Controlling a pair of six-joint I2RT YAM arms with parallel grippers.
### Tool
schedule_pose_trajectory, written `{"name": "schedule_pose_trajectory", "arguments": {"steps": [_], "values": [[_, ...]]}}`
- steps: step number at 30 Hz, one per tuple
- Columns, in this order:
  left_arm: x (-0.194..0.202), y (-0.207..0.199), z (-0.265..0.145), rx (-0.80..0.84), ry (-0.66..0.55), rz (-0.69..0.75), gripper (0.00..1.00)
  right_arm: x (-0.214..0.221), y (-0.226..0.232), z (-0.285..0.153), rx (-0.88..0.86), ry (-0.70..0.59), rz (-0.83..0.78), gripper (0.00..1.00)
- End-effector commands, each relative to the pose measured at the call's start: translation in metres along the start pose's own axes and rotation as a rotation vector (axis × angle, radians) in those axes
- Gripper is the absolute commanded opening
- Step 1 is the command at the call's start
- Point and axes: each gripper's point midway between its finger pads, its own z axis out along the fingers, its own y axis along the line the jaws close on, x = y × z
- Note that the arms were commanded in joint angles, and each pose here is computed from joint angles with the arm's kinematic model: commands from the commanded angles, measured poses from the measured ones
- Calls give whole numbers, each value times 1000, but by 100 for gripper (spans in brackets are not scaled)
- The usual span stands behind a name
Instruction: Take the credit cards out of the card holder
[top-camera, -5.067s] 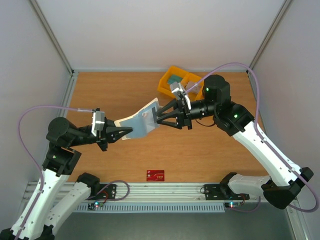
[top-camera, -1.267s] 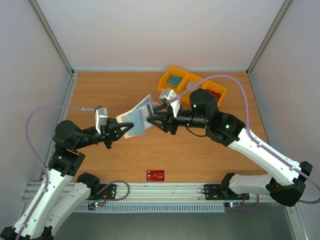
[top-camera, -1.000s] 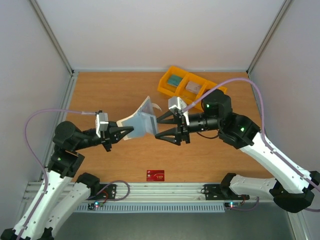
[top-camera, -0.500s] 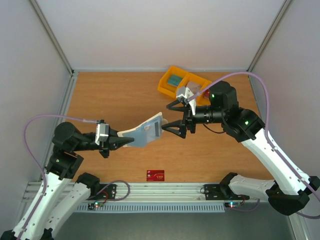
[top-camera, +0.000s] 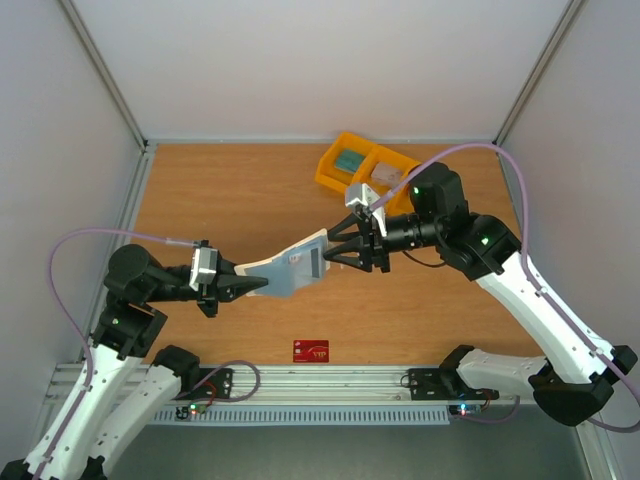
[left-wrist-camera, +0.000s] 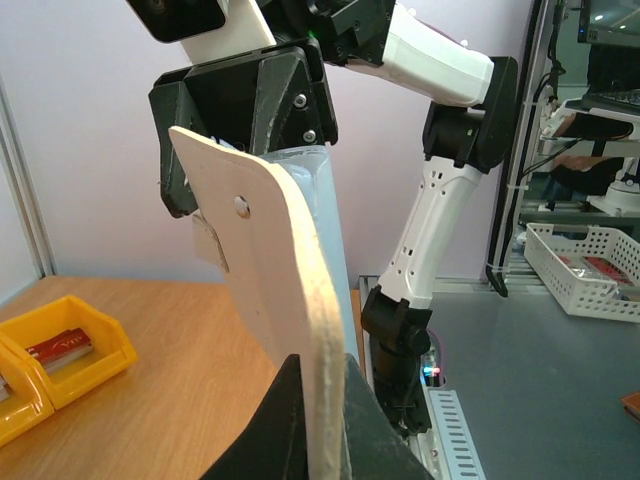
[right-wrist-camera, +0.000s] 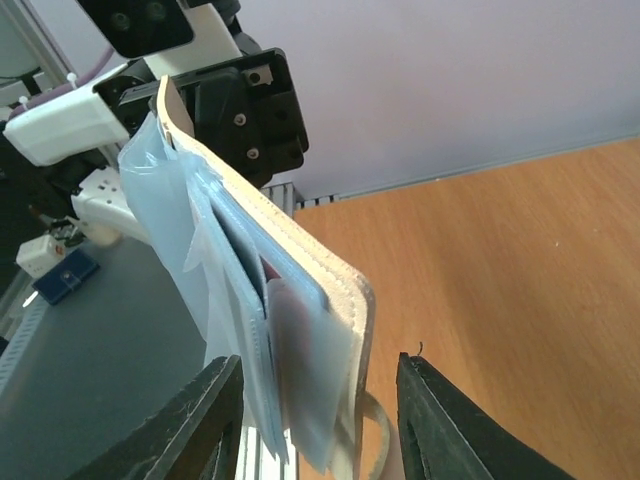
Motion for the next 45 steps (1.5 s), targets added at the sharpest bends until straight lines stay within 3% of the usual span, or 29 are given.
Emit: {"name": "schedule_pose_trajectory", "arguments": {"steps": [1, 12, 20, 32, 45], "values": [[-22, -8, -1, 21, -42, 82, 0, -1, -10, 6, 7, 8, 34, 43], [-24, -8, 0, 25, -52, 79, 0, 2, -8, 9, -20, 10, 27, 40], [-25, -9, 1, 31, -54, 82, 0, 15, -25, 11, 66, 49, 7, 50], [-26, -10, 1, 35, -54, 79, 0, 14, -15, 15, -14, 59, 35, 55], [-26, -10, 1, 35, -54, 76, 0, 11, -27, 6, 65, 69, 8, 53]]}}
